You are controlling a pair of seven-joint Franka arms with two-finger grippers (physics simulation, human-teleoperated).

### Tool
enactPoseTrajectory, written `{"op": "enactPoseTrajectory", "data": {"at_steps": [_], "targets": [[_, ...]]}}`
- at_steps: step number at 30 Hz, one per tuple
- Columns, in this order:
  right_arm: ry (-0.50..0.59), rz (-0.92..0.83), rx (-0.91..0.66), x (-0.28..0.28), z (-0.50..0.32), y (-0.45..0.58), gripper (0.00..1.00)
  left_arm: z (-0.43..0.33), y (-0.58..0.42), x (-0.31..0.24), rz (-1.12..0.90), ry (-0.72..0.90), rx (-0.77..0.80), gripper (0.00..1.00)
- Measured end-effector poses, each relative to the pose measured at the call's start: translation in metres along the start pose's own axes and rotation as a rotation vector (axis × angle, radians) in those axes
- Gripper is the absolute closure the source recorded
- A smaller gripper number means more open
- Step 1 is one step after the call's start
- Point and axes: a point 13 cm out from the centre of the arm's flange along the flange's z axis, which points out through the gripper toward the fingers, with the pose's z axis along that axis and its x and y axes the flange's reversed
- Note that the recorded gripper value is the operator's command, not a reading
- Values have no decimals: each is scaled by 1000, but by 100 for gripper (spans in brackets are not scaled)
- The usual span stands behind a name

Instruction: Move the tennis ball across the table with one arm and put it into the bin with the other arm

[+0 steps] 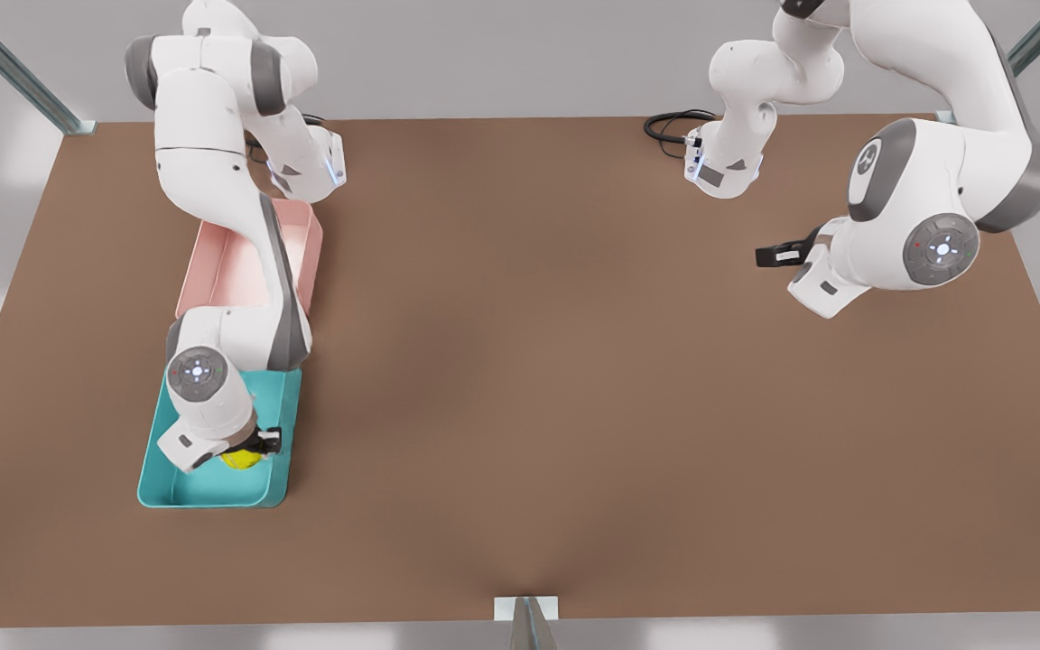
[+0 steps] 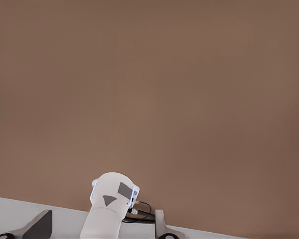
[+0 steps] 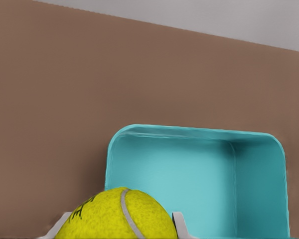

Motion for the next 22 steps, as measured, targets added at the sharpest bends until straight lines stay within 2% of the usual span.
{"op": "enactPoseTrajectory", "data": {"at_steps": [2,3,9,12,15,18,22], "targets": [[62,-55,7,19,30,-34,28,0,-2,0,2,-1,-1,0],[93,-84,1,30,45,-42,0,0,-2,1,3,-2,-1,0],[158,-242,-89,54,69,-32,0,-1,-5,2,10,-6,-3,0],[144,-250,-156,9,-11,-15,0,-2,-7,5,15,-6,-5,0],[117,-254,-160,-3,-151,-12,0,-2,-7,5,16,-5,-6,0],[115,-273,-225,55,-267,-32,0,-1,-8,6,18,-4,-7,0],[218,-214,-205,118,-294,-60,0,-1,-9,7,22,-5,-11,0]]}}
